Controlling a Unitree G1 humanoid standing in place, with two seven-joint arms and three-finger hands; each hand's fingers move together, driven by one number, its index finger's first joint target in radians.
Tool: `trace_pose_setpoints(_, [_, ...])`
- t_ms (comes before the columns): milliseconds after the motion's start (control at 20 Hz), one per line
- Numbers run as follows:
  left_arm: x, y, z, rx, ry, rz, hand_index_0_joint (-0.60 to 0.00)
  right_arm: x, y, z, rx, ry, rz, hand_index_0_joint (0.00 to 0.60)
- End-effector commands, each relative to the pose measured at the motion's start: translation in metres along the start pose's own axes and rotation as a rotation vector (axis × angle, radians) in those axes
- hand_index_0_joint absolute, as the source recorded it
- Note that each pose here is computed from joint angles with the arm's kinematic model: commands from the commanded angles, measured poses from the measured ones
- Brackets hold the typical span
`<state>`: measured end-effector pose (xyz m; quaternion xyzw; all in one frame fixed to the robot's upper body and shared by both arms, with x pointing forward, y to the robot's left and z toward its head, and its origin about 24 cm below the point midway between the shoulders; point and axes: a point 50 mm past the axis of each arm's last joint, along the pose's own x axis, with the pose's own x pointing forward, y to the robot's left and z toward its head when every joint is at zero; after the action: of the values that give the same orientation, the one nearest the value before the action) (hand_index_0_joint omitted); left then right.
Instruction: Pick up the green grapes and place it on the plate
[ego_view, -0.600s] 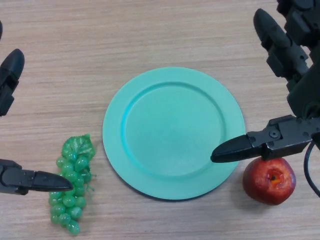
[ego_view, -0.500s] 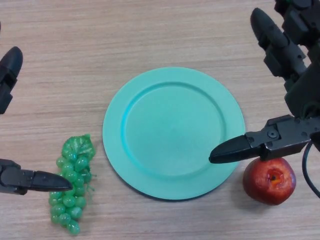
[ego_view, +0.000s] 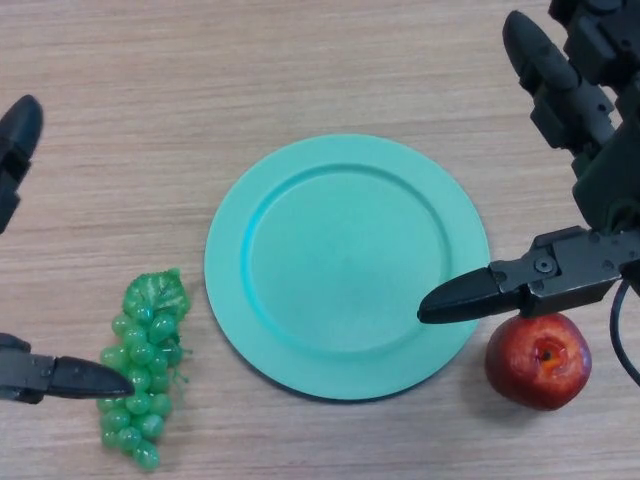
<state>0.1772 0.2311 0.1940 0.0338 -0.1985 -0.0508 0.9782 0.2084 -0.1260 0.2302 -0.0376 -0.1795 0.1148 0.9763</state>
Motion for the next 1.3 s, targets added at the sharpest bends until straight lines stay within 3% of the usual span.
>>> trace_pose_setpoints(50, [-0.011,0.009,0.021,0.231,-0.166,0.043,0.0,-0.005,-0.001,0.027,0.019,-0.191,0.011,0.0])
trace_pose_setpoints(200, [-0.019,0.018,0.004,0.33,-0.111,0.098,0.0,-0.004,0.001,0.026,0.027,-0.189,0.015,0.0])
trace_pose_setpoints(350, [-0.031,0.028,-0.031,0.386,0.001,0.153,0.0,-0.002,0.004,0.025,0.037,-0.179,0.017,0.0])
trace_pose_setpoints(450, [-0.04,0.031,-0.052,0.38,0.087,0.158,0.0,-0.001,0.006,0.024,0.043,-0.174,0.02,0.0])
trace_pose_setpoints(650, [-0.054,0.025,-0.091,0.385,0.189,0.147,0.0,0.0,0.009,0.023,0.041,-0.166,0.024,0.0])
trace_pose_setpoints(1000, [-0.052,0.006,-0.125,0.347,0.246,0.114,0.0,-0.001,0.008,0.022,0.041,-0.165,0.021,0.0])
trace_pose_setpoints(1150, [-0.045,-0.005,-0.136,0.431,0.271,0.074,0.0,0.0,0.006,0.022,0.048,-0.165,0.015,0.0])
trace_pose_setpoints(1200, [-0.045,-0.005,-0.137,0.433,0.272,0.073,-0.05,0.0,0.006,0.023,0.048,-0.165,0.015,0.0])
trace_pose_setpoints(1250, [-0.044,-0.005,-0.137,0.434,0.274,0.076,-0.2,0.0,0.006,0.023,0.049,-0.166,0.014,0.0])
trace_pose_setpoints(1300, [-0.043,-0.005,-0.138,0.427,0.275,0.084,-0.3,0.0,0.005,0.023,0.049,-0.166,0.013,0.0])
